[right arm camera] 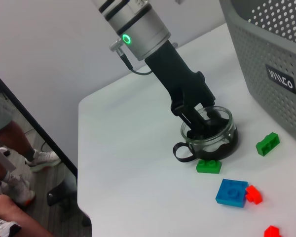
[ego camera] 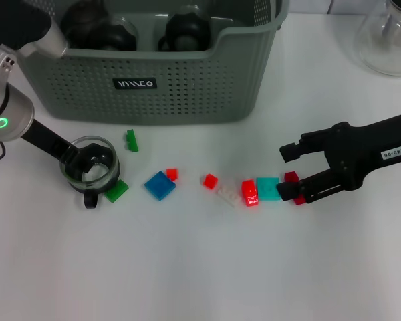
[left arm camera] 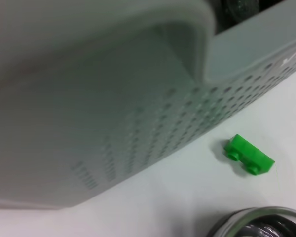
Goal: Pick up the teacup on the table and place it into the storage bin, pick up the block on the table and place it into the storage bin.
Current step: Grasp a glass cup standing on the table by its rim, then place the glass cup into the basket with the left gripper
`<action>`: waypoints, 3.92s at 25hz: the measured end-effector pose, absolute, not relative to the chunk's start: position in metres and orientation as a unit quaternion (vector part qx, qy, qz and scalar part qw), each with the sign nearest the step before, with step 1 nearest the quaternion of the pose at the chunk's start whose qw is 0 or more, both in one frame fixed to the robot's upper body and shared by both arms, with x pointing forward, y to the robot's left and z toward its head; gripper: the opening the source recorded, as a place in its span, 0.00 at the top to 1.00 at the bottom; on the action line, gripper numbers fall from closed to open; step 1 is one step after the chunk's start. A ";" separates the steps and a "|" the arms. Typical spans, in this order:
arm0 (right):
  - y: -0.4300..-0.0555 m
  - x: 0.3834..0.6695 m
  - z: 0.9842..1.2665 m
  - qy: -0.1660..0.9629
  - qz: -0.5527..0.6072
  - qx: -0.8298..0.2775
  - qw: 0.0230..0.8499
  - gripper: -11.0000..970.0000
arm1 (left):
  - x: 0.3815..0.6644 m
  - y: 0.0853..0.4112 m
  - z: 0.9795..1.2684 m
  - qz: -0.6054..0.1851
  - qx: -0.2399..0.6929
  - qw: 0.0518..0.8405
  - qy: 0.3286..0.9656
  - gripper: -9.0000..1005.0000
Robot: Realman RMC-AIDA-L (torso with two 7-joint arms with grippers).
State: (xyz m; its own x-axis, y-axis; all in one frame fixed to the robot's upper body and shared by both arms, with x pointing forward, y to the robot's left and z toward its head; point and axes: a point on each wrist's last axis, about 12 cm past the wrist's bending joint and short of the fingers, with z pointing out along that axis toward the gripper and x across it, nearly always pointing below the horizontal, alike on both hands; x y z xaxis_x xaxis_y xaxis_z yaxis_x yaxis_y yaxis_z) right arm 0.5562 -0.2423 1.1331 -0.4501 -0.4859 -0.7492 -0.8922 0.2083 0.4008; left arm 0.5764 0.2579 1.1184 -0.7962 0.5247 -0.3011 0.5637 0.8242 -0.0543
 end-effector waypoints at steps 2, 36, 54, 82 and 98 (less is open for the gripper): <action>-0.242 0.557 1.133 0.739 0.423 -0.467 0.240 0.06 | 0.577 0.257 1.118 -0.067 0.287 0.142 0.945 0.45; -0.252 0.559 1.137 0.747 0.419 -0.451 0.251 0.06 | 0.528 0.242 1.242 -0.337 0.429 0.297 0.784 0.94; -0.247 0.563 1.140 0.749 0.425 -0.444 0.248 0.06 | 0.695 0.193 1.265 -0.141 0.295 0.389 0.861 0.94; -0.246 0.560 1.134 0.751 0.432 -0.436 0.242 0.06 | 0.713 0.171 1.198 -0.016 0.302 0.358 0.883 0.93; -0.246 0.559 1.134 0.750 0.431 -0.439 0.243 0.06 | 0.709 0.177 1.190 -0.016 0.297 0.357 0.886 0.86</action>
State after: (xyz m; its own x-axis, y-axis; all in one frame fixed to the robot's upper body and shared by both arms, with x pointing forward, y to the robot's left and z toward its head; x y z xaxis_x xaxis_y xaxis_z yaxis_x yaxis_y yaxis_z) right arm 0.5595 -0.2464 1.1337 -0.4973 -0.4487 -0.7425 -0.8674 0.2429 0.4342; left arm 0.7086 0.1770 1.1903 -0.5692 0.5145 -0.6414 0.5377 0.8230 0.1830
